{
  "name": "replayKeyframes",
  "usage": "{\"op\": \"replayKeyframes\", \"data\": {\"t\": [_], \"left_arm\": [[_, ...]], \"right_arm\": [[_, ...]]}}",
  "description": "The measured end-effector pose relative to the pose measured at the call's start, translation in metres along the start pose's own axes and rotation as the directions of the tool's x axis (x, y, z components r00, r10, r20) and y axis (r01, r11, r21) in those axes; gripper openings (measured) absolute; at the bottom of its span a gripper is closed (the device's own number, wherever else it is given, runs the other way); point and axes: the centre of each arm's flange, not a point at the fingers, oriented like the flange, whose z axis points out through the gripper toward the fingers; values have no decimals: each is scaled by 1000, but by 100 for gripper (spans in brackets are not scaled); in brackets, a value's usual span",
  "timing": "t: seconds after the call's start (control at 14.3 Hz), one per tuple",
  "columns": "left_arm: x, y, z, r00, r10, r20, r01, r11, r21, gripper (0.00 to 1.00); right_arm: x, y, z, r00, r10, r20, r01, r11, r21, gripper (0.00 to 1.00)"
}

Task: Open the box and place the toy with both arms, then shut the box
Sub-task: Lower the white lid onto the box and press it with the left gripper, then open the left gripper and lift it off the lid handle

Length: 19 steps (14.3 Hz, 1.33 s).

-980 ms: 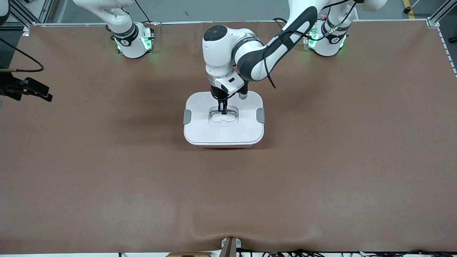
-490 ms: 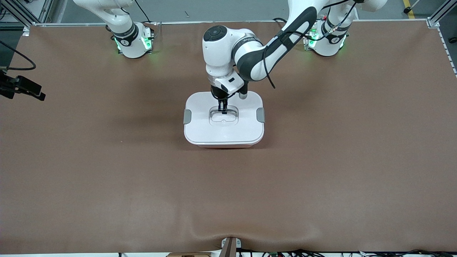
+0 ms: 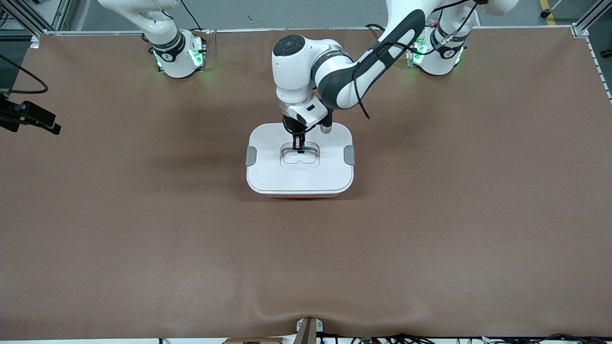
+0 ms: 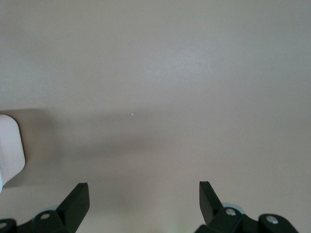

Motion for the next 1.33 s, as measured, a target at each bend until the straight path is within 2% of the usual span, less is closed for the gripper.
{"op": "replayKeyframes", "data": {"t": [0.14, 0.21, 0.63, 0.77, 1.12, 1.33], "left_arm": [[0, 0, 0, 1000, 0, -1, 0, 1000, -1, 11], [0, 0, 0, 1000, 1, -1, -1, 1000, -1, 19], [1, 0, 1, 1000, 5, -4, -5, 1000, -2, 81], [1, 1, 0, 999, 33, -4, -33, 999, -5, 98], [34, 39, -32, 1000, -8, -20, 7, 1000, -28, 100], [67, 71, -62, 1000, 0, 8, 0, 1000, -13, 100]], "right_arm": [[0, 0, 0, 1000, -1, 2, 1, 1000, 0, 100], [0, -1, 0, 1000, -2, 3, 2, 1000, 0, 100], [0, -4, 0, 1000, -9, 4, 9, 1000, 0, 100], [0, -6, 0, 1000, -12, 5, 12, 1000, 0, 100], [0, -7, 1, 1000, -14, 6, 14, 1000, 1, 100], [0, -8, 1, 1000, -14, 6, 14, 1000, 6, 100]]}}
